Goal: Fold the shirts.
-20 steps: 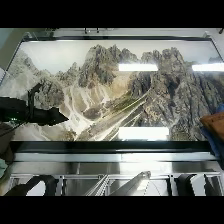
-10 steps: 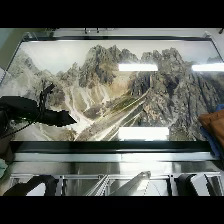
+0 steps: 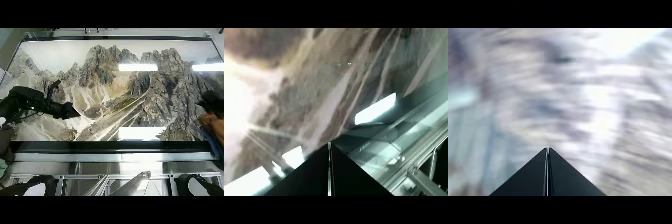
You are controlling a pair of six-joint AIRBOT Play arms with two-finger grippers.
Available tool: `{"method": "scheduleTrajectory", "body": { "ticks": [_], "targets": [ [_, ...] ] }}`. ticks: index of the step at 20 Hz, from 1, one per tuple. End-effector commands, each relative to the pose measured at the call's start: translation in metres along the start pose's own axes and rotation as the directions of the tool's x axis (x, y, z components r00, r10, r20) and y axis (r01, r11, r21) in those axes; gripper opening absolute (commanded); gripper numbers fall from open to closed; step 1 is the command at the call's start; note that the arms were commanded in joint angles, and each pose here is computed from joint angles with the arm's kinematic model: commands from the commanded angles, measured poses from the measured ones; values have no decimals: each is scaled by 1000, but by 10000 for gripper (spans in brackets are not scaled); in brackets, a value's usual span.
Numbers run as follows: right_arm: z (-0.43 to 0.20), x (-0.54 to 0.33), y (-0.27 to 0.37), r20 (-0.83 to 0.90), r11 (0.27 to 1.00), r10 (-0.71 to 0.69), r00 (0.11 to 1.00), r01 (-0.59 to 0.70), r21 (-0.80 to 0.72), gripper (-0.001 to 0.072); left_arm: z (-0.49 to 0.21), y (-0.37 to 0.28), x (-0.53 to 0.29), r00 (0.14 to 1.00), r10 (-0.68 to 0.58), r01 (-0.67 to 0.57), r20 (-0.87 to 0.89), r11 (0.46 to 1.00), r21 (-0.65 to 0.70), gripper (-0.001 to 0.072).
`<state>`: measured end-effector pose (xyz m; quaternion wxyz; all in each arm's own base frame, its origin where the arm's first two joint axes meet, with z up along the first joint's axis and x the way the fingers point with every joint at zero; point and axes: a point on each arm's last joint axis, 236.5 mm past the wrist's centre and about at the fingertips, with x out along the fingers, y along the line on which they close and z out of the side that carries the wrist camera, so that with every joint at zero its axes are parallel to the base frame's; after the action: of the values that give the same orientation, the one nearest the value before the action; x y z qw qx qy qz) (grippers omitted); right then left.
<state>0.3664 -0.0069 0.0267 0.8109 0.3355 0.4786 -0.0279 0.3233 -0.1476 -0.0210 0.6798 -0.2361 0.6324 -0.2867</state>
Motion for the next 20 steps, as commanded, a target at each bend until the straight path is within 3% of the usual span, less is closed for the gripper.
{"method": "scheduleTrajectory", "body": {
  "ticks": [1,4,7,20],
  "targets": [
    [-48,83,116,-170,972,139,976,-168,-167,15,40,-9,-5,999,-32,31,38,999,28,30],
    [-86,132,163,-327,939,188,926,-267,-216,15,47,-16,14,997,-81,81,10,997,8,30],
    [-95,142,183,-376,920,263,888,-349,-181,14,42,-24,38,994,-91,92,-56,995,24,30],
    [-112,129,188,-453,901,289,843,-400,-169,16,21,-62,47,970,-128,154,-208,982,112,26]
  ]
}}
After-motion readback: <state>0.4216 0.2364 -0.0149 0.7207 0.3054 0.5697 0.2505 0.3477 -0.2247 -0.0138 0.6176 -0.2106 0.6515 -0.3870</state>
